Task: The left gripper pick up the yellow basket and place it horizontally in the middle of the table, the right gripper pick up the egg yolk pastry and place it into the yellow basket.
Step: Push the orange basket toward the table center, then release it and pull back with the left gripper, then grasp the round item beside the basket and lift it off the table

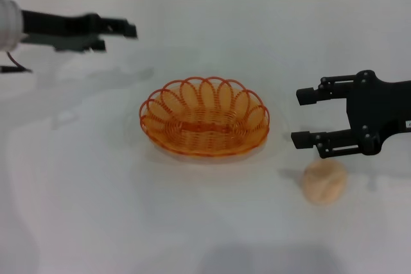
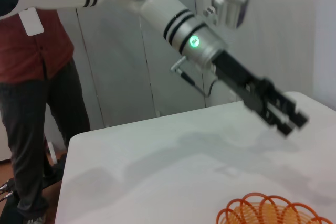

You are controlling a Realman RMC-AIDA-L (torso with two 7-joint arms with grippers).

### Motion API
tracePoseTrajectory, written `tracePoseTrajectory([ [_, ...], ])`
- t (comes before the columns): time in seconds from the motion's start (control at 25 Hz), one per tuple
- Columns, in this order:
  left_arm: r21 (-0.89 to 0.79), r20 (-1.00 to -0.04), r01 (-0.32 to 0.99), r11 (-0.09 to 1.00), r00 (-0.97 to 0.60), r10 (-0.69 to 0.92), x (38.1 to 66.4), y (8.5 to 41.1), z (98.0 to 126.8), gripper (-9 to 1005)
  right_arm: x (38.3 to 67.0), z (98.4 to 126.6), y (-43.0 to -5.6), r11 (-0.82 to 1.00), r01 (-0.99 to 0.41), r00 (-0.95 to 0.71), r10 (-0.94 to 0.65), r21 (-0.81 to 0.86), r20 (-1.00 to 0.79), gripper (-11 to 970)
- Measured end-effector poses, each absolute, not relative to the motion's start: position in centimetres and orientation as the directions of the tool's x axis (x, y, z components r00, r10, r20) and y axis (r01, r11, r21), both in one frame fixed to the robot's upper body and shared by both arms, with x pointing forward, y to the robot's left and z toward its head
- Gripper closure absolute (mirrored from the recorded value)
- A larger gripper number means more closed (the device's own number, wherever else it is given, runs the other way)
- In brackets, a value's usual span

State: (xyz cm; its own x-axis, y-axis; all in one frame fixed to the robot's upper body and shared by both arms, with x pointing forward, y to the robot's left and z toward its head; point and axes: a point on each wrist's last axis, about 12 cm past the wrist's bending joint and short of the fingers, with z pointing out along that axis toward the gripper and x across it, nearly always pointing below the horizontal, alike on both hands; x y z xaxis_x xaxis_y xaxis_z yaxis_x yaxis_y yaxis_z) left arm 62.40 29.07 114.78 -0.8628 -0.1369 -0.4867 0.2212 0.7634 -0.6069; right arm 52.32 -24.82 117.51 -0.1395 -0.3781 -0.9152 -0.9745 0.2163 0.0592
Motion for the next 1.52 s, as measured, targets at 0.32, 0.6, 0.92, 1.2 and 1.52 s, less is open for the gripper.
tracePoseTrajectory([
  [0.32,-0.509,-0.720,0.428,0.747,-0.687,-0.097,62.0,32.3,117.1,107,52.7,116.7,-25.0,0.253,-0.964,-0.175,-0.369,0.083,-0.913,236],
  [0.6,-0.324,-0.744,0.656,0.682,-0.622,0.245,61.4,31.0,117.1,108,53.2,116.3,-24.1,0.263,-0.962,-0.173,-0.377,0.074,-0.910,236],
  [0.92,-0.222,-0.684,0.860,0.461,-0.474,0.555,59.8,28.3,117.9,108,53.5,116.5,-24.0,0.281,-0.956,-0.189,-0.374,0.083,-0.908,236],
  [1.2,-0.216,-0.664,0.914,0.344,-0.396,0.634,58.4,27.8,118.9,108,53.5,116.3,-24.7,0.325,-0.940,-0.247,-0.446,0.101,-0.860,236],
  [1.52,-0.196,-0.665,0.922,0.333,-0.374,0.646,57.9,28.1,118.3,108,53.1,115.1,-25.4,0.341,-0.932,-0.300,-0.544,0.120,-0.783,236],
])
